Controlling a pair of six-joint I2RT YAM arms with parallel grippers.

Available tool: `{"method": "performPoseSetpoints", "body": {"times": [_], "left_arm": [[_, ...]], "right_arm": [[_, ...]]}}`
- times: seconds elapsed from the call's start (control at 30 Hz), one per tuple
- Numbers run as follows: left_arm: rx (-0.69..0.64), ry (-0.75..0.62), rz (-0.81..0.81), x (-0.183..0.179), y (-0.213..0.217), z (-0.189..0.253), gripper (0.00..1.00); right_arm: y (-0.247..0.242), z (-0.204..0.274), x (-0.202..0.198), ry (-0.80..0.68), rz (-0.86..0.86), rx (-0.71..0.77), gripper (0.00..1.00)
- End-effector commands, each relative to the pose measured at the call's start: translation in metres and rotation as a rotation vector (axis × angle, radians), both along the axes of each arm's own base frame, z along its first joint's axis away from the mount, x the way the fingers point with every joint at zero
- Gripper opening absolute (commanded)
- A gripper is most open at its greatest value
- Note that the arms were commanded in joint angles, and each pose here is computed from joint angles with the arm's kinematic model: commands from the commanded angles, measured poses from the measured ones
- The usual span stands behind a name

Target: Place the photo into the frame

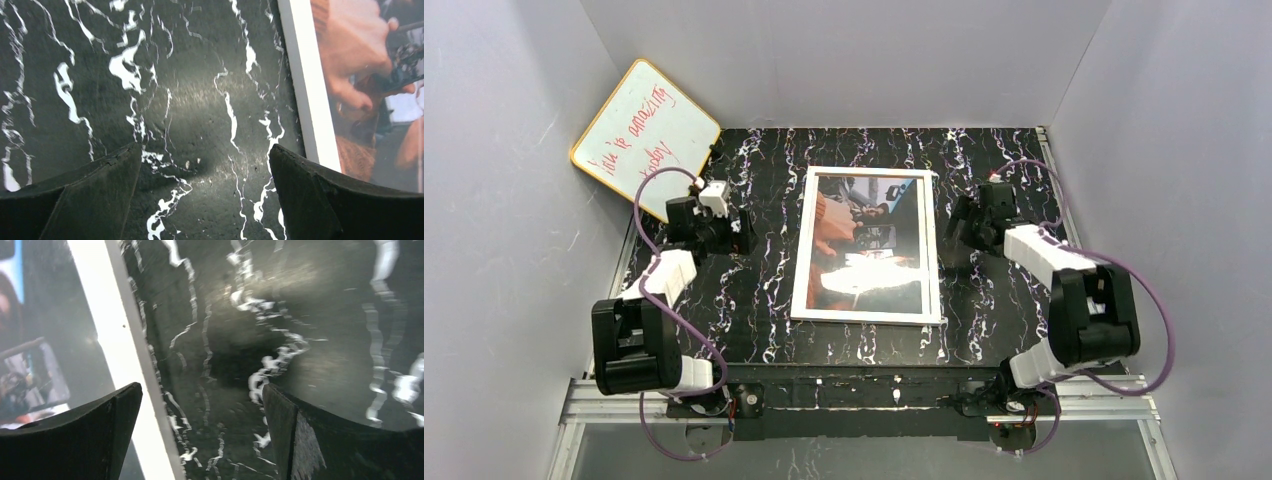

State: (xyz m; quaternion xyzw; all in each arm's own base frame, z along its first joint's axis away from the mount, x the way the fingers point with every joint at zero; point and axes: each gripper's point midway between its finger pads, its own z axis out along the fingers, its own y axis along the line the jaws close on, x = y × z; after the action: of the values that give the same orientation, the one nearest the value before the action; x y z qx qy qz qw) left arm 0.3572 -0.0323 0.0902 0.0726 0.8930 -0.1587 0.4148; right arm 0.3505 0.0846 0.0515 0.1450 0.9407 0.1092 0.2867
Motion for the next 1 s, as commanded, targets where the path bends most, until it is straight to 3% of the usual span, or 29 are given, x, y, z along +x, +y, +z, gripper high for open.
{"method": "performPoseSetpoints", "body": {"times": [0.0,0.1,0.2,0.27,0.4,0.77,0.97], "left_arm": [[-0.039,-0.061,0.040,-0.004,-0.002,-0.015,0.98],[-0.075,-0.104,0.078,-0.004,-0.007,-0.030,0.98],[-0.007,-0.143,0.126,0.001,-0.003,-0.043,0.98],[0.051,-0.164,0.151,0.005,0.005,-0.052,0.98],[0.118,-0.189,0.245,0.016,0.025,-0.062,0.98],[0.137,-0.332,0.404,0.022,0.049,-0.056,0.98],[0.156,-0.409,0.409,0.012,0.047,-0.051,0.98]], "right_arm": [[-0.061,0.032,0.020,-0.232,-0.157,-0.279,0.99],[-0.083,0.027,0.025,-0.292,-0.153,-0.427,0.99],[-0.095,0.010,0.026,-0.199,-0.128,-0.524,0.99],[-0.095,0.001,0.027,-0.194,-0.138,-0.519,0.99],[-0.089,0.012,0.026,-0.353,-0.135,-0.451,0.99],[-0.087,0.042,0.031,-0.715,-0.094,-0.464,0.99],[-0.098,0.028,0.015,-0.760,-0.149,-0.429,0.99]]}}
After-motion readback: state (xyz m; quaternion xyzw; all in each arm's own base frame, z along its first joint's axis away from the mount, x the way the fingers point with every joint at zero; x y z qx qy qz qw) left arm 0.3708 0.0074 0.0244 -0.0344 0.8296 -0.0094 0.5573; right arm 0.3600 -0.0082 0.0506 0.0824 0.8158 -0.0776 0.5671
